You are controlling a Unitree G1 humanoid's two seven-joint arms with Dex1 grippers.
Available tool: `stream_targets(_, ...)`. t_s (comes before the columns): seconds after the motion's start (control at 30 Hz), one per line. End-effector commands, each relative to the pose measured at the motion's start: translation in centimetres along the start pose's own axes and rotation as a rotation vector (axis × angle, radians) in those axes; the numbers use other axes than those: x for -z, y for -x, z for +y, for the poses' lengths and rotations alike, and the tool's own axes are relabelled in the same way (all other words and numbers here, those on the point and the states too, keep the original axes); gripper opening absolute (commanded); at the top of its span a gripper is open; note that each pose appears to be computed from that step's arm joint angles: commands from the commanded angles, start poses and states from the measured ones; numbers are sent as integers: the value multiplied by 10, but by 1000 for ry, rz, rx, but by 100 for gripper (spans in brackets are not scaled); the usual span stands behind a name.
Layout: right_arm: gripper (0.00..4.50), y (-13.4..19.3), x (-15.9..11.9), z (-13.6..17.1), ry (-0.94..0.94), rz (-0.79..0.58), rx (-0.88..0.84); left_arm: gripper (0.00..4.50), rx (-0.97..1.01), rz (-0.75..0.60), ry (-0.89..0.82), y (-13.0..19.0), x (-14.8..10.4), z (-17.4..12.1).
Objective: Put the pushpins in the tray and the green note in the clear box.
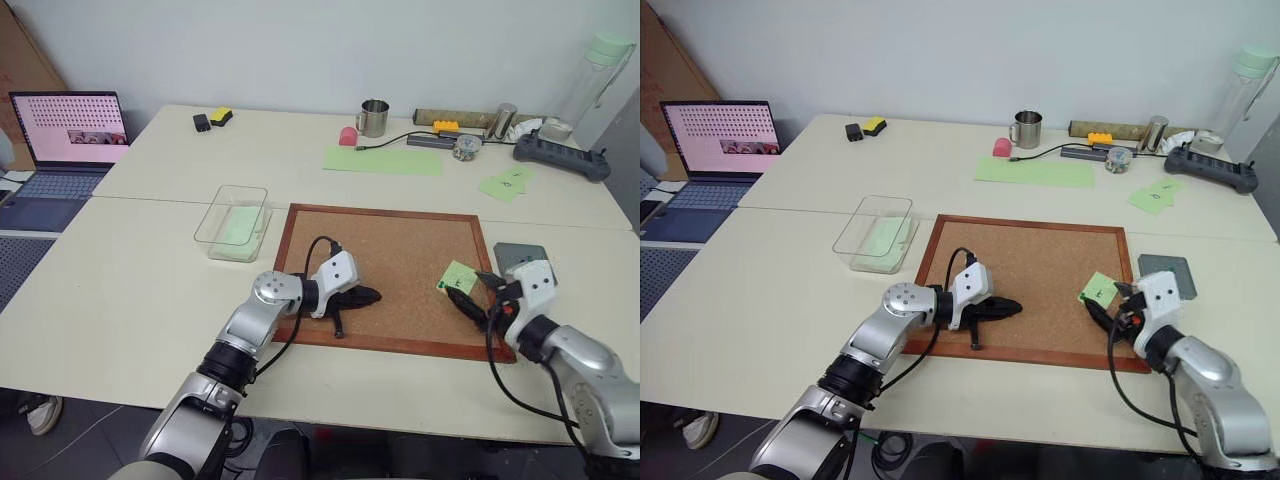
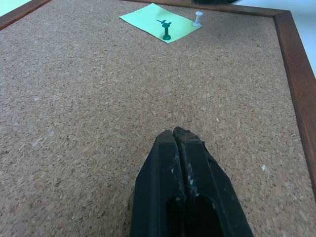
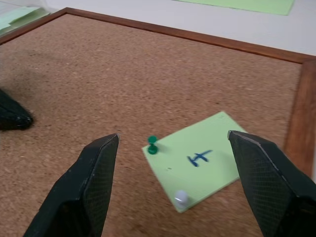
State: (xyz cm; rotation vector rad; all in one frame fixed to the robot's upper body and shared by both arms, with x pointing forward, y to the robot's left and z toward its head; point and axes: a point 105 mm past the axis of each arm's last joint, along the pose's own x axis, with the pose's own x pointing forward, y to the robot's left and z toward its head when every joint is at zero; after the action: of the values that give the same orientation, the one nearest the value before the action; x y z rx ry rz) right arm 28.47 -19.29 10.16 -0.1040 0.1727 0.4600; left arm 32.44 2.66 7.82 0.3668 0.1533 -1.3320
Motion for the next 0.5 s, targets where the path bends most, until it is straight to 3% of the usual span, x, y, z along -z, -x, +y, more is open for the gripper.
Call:
stream_targets(0.03,370,1,2,-1,36,1,23,0,-10,24,0,-1,5,2)
stream_targets(0.1,370,4,5,-1,23,7,28,0,-15,26,-2,1,5,3)
stream_targets(0.23,311,7,6,-4,-6,-6,47,0,-20,28,-3,2,6,5)
stream_targets(0.5,132,9,6,-5,-57,-38,69,0,-21,24,-4,2,5,5)
